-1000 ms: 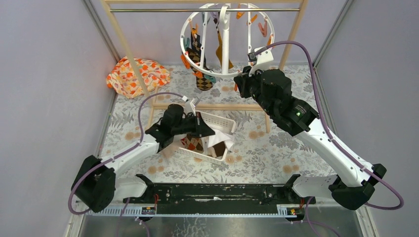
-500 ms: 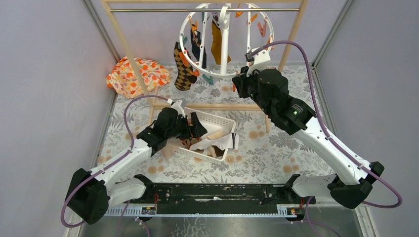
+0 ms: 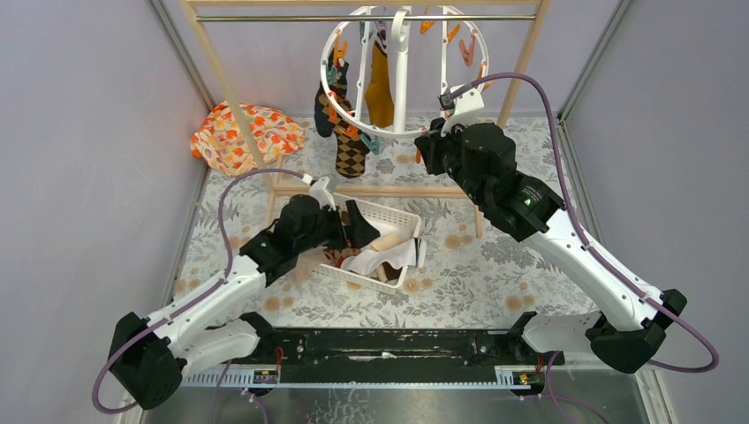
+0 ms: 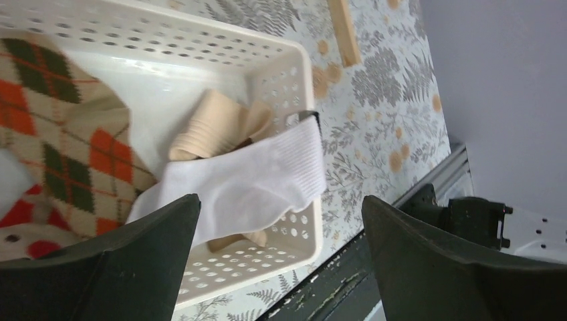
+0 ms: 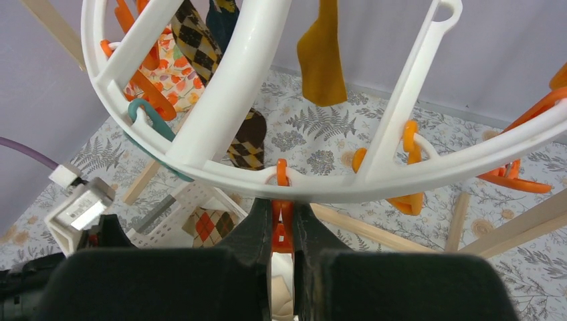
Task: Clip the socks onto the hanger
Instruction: Place the sock in the bin, then pick up the sock from the bin.
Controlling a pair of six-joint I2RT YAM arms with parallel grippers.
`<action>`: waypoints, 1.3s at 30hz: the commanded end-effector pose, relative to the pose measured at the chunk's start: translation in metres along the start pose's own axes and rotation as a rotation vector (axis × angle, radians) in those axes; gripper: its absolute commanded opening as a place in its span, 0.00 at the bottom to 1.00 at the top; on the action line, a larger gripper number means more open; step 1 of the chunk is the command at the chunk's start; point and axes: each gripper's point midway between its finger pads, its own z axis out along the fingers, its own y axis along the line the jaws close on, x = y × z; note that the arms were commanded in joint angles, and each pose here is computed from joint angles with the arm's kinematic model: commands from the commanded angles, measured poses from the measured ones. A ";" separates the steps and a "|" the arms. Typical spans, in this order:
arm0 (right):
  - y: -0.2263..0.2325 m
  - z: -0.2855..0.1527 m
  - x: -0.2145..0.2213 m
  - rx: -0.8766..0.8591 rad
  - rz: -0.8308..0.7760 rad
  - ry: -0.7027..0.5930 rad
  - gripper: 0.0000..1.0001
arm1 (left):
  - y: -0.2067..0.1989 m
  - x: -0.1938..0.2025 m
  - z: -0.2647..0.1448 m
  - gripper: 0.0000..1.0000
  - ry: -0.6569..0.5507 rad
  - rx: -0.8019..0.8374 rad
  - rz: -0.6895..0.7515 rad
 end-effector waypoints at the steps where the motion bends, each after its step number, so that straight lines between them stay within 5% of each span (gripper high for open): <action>1: -0.001 0.002 -0.013 -0.005 0.021 -0.047 0.00 | -0.035 -0.002 0.011 0.99 0.002 0.080 0.033; 9: -0.002 0.000 -0.013 -0.006 0.021 -0.049 0.00 | -0.058 0.034 0.044 0.97 0.023 -0.018 0.177; 20: -0.009 -0.005 -0.013 0.013 0.013 -0.051 0.00 | -0.038 0.059 0.080 0.95 0.054 -0.217 0.315; 39: -0.012 -0.005 -0.012 0.018 0.014 -0.048 0.00 | -0.030 0.077 0.100 0.86 0.105 -0.241 0.320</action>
